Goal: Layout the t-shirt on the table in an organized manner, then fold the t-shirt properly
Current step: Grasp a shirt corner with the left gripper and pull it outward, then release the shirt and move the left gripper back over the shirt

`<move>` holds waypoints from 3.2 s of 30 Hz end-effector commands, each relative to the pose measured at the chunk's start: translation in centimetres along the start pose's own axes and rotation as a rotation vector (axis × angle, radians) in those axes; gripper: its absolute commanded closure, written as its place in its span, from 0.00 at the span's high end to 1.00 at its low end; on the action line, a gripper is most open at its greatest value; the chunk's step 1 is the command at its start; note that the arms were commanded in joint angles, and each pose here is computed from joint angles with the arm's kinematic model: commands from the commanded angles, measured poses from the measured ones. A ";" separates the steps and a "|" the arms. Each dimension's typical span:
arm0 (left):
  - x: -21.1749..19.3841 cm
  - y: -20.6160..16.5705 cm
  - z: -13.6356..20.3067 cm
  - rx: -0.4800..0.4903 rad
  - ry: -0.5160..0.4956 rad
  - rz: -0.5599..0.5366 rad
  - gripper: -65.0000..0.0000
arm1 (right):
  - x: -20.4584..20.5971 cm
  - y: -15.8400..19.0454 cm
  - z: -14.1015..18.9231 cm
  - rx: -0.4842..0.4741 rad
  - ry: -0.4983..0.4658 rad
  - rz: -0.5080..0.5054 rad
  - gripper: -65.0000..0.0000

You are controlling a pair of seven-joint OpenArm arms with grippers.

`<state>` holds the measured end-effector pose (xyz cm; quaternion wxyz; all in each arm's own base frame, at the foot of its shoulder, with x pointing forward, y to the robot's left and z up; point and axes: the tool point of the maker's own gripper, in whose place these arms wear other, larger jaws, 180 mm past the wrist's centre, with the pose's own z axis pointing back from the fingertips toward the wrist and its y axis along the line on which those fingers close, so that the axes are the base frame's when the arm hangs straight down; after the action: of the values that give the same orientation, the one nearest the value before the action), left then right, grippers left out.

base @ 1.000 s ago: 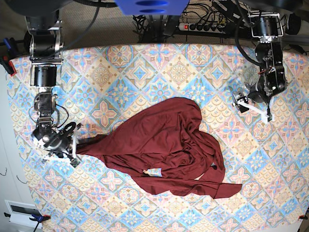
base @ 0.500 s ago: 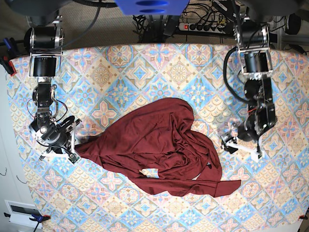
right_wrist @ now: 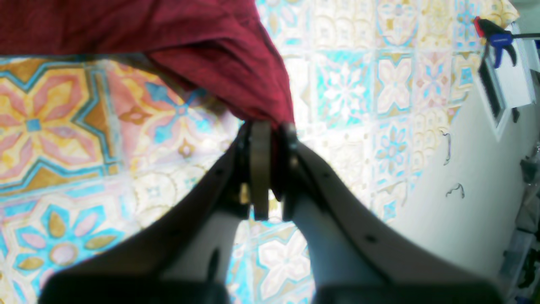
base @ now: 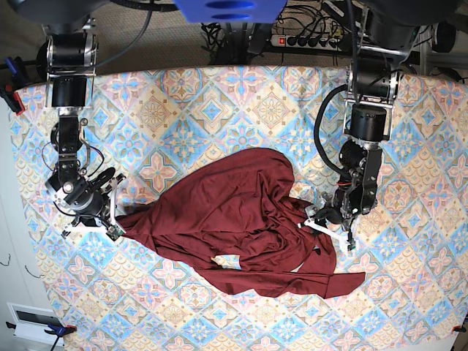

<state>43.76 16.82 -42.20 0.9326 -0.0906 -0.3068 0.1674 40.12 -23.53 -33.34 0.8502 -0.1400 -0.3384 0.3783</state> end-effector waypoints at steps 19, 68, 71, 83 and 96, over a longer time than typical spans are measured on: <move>-7.8 1.4 13.4 -0.225 0.043 0.038 0.00 | -1.3 -1.2 -0.8 -0.001 0.029 -0.037 0.00; -16.7 4.0 21.0 -0.336 0.389 -0.130 0.71 | -11.9 -8.3 1.7 -0.251 0.428 0.006 0.16; -13.6 3.3 20.9 -0.364 0.310 -0.117 0.82 | -11.5 -7.6 1.3 -0.238 0.418 -0.001 0.16; -4.8 0.3 12.8 -0.445 0.234 0.112 0.89 | -10.1 -5.0 2.3 -0.253 0.362 0.040 0.16; -6.5 -9.7 4.8 -0.343 0.302 -0.148 0.89 | -9.1 -1.2 3.9 -0.250 0.309 0.072 0.16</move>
<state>37.19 5.51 -40.63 0.9533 -0.2459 -0.1729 0.0293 33.45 -30.13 -35.18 0.8585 -0.2952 -0.2416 0.3428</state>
